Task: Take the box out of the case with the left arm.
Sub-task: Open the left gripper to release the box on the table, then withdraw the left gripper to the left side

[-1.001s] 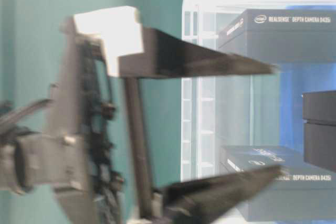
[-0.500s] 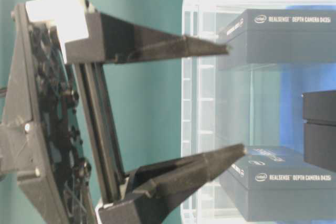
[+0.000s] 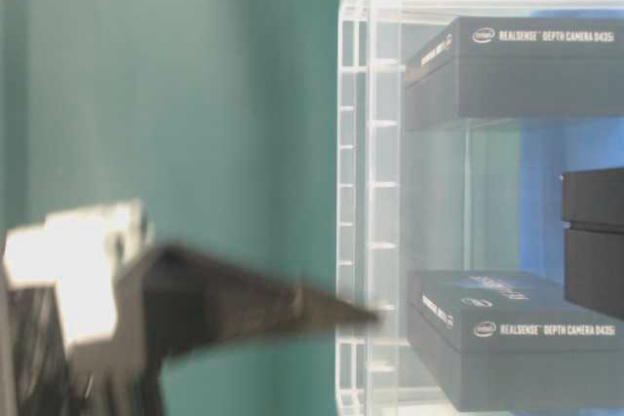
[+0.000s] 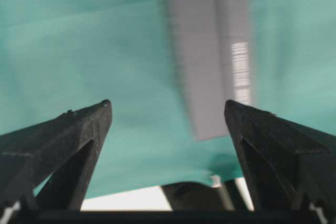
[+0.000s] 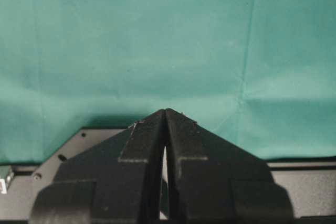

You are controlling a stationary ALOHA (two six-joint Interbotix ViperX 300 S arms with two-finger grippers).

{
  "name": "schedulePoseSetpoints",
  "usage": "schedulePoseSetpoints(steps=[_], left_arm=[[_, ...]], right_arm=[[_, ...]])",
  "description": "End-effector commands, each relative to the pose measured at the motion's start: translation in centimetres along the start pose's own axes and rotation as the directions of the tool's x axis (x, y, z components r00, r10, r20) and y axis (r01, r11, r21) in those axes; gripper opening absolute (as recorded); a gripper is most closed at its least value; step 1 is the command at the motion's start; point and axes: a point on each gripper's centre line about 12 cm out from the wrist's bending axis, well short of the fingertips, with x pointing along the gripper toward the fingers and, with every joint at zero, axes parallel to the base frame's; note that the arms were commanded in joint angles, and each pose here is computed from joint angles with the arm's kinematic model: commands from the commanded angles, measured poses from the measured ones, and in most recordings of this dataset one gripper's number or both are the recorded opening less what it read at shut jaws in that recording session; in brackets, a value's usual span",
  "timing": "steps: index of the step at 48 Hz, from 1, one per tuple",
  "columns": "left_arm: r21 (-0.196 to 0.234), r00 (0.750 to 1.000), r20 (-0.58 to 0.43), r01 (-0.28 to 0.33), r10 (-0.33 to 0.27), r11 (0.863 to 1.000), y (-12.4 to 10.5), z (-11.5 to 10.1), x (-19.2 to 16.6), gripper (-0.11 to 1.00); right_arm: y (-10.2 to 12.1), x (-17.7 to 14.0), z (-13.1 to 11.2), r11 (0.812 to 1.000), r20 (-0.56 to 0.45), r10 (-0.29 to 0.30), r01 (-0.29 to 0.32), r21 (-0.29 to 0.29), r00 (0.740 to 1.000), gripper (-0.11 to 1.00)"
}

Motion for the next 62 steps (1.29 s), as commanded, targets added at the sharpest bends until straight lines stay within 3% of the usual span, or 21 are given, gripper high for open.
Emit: schedulePoseSetpoints(steps=[1,15,25,50,62], left_arm=[[-0.005,0.999,-0.006,0.042,-0.042,0.999,1.7,0.0,-2.5,0.87],[-0.026,0.999,-0.023,0.038,-0.038,0.999,8.4,-0.5,-4.8,0.87],[-0.011,0.999,-0.032,0.032,-0.032,0.999,11.0,-0.7,-5.4,0.87],[0.003,1.000,-0.029,0.005,-0.005,1.000,12.4,-0.6,-5.5,0.87],[-0.018,1.000,-0.004,-0.010,0.010,1.000,12.9,1.9,-5.5,0.87]], right_arm=[[0.0,-0.4,0.1,1.000,0.012,-0.001,0.001,0.001,1.000,0.02],[-0.1,-0.4,0.0,1.000,0.003,-0.002,0.002,0.000,1.000,0.02],[-0.1,-0.5,-0.2,1.000,-0.011,-0.005,0.005,-0.005,1.000,0.02],[-0.2,-0.8,-0.6,1.000,-0.006,-0.008,0.008,-0.007,1.000,0.02],[-0.3,-0.7,-0.6,1.000,-0.009,-0.011,0.011,-0.005,1.000,0.02]])
